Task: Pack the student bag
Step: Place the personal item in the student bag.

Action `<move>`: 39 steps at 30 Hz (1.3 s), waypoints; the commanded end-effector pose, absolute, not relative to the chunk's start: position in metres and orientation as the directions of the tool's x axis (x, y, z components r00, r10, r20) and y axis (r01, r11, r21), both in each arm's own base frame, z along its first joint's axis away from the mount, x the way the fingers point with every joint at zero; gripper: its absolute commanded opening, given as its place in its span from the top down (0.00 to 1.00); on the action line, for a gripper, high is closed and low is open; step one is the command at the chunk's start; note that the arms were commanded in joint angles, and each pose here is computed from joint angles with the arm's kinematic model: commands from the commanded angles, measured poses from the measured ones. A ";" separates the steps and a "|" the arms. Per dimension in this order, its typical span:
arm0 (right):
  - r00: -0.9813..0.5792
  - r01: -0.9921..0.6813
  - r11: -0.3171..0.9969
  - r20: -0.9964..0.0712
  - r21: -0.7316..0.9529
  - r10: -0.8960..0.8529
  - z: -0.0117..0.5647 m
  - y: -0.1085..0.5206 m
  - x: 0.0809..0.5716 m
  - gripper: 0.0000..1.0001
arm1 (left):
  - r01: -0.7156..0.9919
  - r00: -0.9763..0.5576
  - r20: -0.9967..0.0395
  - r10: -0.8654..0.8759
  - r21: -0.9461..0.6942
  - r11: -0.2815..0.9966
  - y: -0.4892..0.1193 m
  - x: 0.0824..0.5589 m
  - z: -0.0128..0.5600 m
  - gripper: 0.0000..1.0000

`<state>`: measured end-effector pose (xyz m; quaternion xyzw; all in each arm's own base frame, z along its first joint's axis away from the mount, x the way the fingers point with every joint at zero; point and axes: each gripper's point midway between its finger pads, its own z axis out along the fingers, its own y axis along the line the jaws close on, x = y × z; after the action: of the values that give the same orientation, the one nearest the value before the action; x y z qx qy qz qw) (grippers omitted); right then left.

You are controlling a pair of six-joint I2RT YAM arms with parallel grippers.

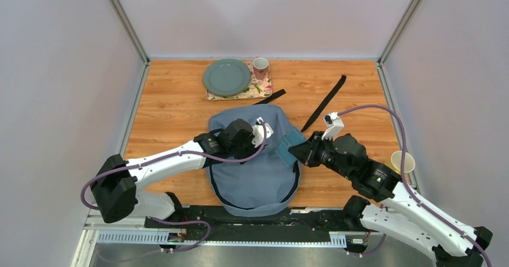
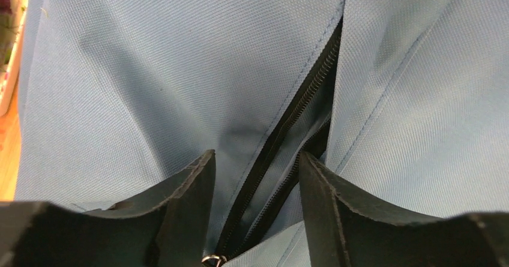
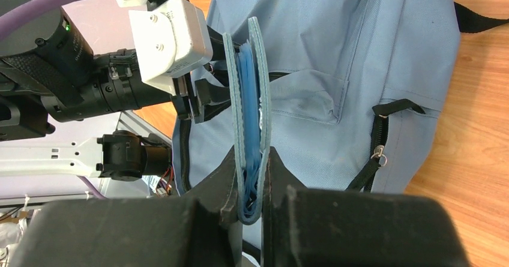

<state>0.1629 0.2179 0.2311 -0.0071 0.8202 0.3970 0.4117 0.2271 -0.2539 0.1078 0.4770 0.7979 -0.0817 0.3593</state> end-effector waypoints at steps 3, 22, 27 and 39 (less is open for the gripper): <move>-0.618 -0.371 0.647 -0.697 0.666 0.363 0.254 0.219 0.166 1.00 | 0.701 -0.352 -0.624 0.697 0.318 0.639 -0.236 0.253 0.098 0.58; -0.647 -0.332 0.618 -0.649 0.712 0.400 0.247 0.224 0.165 1.00 | 0.671 -0.335 -0.759 0.558 0.224 0.707 -0.252 0.254 0.148 1.00; -0.707 -0.269 0.513 -0.529 0.815 0.469 0.243 0.237 0.160 1.00 | 0.666 -0.331 -0.785 0.524 0.199 0.719 -0.259 0.257 0.175 1.00; -0.832 -0.193 0.350 -0.342 0.917 0.437 0.227 0.274 0.146 1.00 | 0.718 -0.357 -0.778 0.517 0.126 0.685 -0.272 0.245 0.184 1.00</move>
<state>0.1451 0.2602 0.1810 0.0815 0.8183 0.4999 0.2717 0.2520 -0.2673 0.1742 0.3643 0.8193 -0.0993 0.4314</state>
